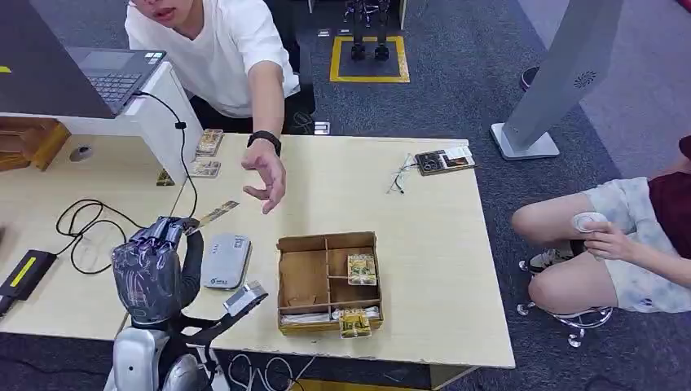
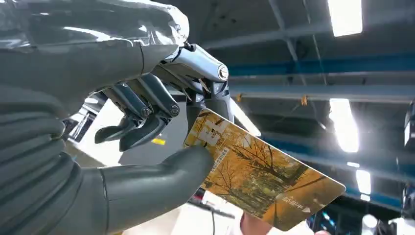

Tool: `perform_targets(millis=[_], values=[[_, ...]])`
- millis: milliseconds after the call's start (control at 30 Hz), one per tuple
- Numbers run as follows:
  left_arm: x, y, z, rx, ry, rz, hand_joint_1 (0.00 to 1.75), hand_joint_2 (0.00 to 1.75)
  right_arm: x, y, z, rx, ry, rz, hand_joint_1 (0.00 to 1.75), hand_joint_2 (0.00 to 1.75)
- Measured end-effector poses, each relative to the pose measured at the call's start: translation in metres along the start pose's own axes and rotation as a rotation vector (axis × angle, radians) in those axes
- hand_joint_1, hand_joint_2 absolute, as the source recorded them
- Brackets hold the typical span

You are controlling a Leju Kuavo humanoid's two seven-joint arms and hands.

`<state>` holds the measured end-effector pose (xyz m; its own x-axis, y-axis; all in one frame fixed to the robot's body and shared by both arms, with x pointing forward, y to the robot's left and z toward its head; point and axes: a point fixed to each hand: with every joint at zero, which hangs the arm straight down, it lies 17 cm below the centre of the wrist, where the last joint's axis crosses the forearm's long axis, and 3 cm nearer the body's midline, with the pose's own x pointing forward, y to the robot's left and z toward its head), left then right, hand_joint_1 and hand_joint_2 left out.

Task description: Pass the card to the sensor for recognition and then transmit it.

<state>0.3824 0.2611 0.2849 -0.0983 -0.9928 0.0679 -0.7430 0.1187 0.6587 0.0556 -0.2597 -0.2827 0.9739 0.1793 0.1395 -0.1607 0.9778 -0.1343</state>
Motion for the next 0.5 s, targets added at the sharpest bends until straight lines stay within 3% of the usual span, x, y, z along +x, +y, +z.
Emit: perform_targets(millis=[233, 500], values=[[-0.015, -0.004, 0.006, -0.018, 0.009, -0.061, 1.75, 1.75, 0.000, 0.001, 0.000, 0.004, -0.001, -0.001, 0.00, 1.75], [-0.054, -0.019, 0.015, -0.063, 0.120, -0.112, 1.75, 1.75, 0.001, 0.001, 0.000, 0.007, -0.003, 0.004, 0.00, 1.75]])
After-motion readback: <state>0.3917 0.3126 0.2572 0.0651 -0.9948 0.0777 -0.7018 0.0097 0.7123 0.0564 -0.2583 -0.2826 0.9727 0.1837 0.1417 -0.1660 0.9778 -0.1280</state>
